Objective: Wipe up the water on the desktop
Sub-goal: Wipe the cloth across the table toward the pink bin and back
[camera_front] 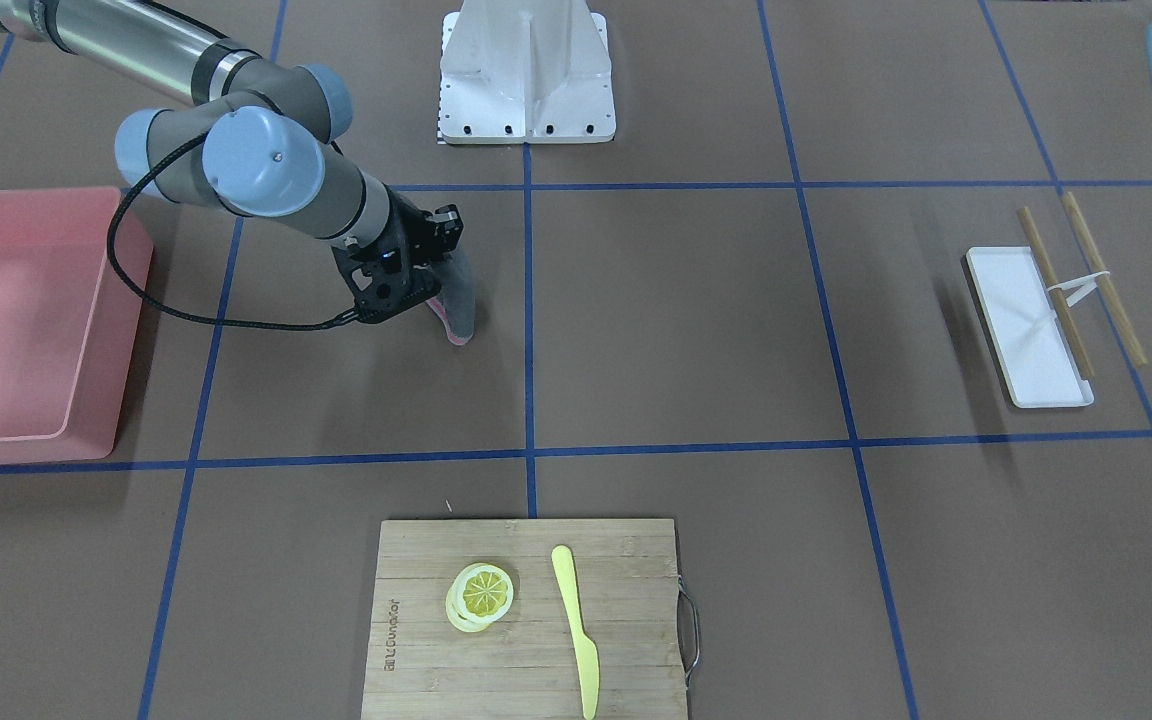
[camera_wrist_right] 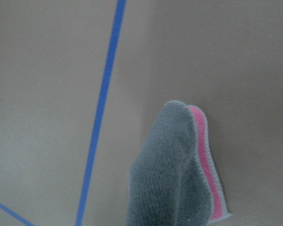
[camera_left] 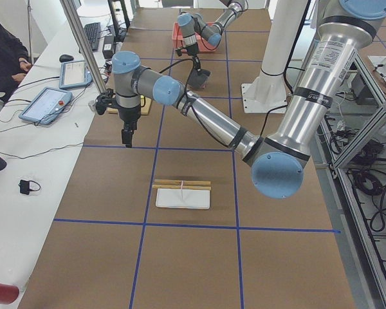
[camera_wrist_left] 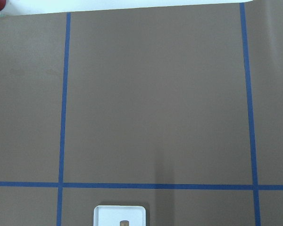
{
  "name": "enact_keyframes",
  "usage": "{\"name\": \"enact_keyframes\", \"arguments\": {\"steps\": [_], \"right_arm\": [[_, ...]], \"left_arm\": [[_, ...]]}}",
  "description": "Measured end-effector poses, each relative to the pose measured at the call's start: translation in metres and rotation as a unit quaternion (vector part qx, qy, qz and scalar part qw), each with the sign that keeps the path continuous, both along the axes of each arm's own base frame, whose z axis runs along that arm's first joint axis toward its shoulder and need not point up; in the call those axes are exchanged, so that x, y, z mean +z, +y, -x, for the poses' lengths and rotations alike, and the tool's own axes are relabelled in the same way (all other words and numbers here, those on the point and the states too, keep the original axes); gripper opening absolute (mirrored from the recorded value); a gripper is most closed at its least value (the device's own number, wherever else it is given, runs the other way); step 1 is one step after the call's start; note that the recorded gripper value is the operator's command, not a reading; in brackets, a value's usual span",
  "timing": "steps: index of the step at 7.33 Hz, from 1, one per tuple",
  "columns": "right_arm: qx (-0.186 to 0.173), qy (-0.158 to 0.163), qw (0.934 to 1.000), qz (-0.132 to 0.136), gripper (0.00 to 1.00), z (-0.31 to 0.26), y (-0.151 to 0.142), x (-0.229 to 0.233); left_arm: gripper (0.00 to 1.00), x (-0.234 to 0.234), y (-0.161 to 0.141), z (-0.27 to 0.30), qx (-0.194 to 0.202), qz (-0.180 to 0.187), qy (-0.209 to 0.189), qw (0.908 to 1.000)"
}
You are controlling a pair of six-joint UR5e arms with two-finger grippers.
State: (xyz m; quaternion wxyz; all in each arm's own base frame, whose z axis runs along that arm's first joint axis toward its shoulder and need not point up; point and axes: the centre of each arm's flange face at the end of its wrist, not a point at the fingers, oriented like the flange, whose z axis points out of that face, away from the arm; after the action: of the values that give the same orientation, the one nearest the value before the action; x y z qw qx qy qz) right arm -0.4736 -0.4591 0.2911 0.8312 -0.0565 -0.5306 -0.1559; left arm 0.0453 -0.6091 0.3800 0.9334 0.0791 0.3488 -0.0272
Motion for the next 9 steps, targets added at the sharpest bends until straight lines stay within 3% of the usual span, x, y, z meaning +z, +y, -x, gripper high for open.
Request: {"name": "enact_keyframes", "arguments": {"steps": [3, 6, 9], "right_arm": [[0.059, 0.089, 0.994, 0.023, 0.0, -0.025, -0.024, 0.073], [0.098, 0.174, 0.9793, 0.032, 0.0, -0.037, -0.035, 0.088], [0.113, 0.228, 0.9666, 0.027, 0.0, -0.065, -0.052, 0.097]], "left_arm": [[0.98, -0.004, -0.002, -0.002, -0.001, -0.001, 0.002, 1.0], [0.98, -0.005, -0.002, -0.004, -0.001, 0.0, 0.003, 1.0], [0.98, -0.004, -0.003, -0.005, 0.0, 0.002, 0.003, 1.0]]}}
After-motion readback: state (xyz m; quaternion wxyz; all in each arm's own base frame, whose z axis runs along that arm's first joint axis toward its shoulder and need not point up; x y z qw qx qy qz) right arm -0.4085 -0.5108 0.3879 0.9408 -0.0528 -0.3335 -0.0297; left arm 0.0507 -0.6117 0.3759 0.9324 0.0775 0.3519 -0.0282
